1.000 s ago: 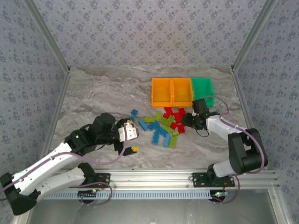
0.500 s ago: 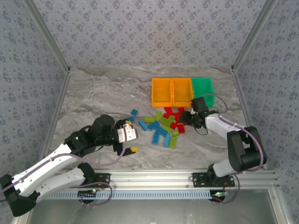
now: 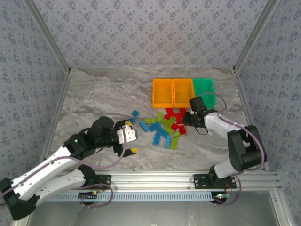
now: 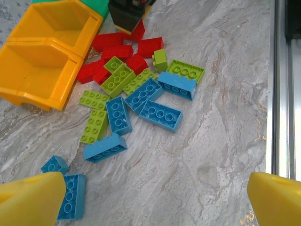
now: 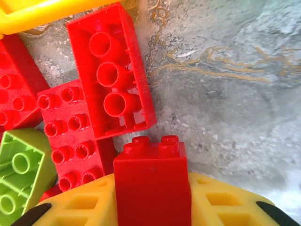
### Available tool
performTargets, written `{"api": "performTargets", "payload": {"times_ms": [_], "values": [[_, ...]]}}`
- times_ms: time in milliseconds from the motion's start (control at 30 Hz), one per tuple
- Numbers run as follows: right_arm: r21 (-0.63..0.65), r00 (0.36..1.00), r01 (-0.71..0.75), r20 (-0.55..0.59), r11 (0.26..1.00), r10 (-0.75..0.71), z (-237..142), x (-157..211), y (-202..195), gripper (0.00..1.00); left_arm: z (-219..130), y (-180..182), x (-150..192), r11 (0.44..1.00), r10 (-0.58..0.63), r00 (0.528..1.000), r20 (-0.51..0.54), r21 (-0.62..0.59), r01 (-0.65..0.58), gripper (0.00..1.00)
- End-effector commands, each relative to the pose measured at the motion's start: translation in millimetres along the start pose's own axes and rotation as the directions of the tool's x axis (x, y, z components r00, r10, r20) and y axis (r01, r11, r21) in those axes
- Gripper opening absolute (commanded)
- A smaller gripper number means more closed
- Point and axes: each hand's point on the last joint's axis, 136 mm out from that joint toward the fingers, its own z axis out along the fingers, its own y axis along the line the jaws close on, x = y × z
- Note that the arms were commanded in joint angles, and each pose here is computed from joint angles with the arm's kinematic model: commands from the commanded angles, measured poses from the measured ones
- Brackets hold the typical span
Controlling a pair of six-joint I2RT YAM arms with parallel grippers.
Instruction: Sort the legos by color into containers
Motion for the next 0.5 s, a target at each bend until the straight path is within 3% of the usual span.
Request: {"api": "performTargets", "payload": {"times_ms": [0,100,200,367,467], "values": [[0.046,0.987,-0.006,0.158,0.999,-0.002,-46,-35,-2,0.31,-2,8,-2,0.999,0.01,1.0,0.025,-0.038,-0.009,0.99],[0.095,0.947,-0.012,0.32,0.995,-0.019,-82,-84,-8,0.31,-3,14,-3,0.998,0.0,0.999,0.038,-0.067,0.003,0.99],[0.126,0.912,-0.047,0.409,0.991,-0.009,-92,-134,-22,0.3,-3,18,-5,0.997,-0.014,0.999,0.047,-0.081,0.018,0.99],[0.132,0.915,-0.09,0.403,0.987,0.029,-53,-195,-46,0.3,-3,23,-3,0.993,-0.035,0.999,0.039,-0.107,0.039,0.99],[0.133,0.936,-0.105,0.348,0.985,0.053,-18,-210,-58,0.3,-4,28,0,0.99,-0.042,0.999,0.027,-0.137,0.045,0.99]]}}
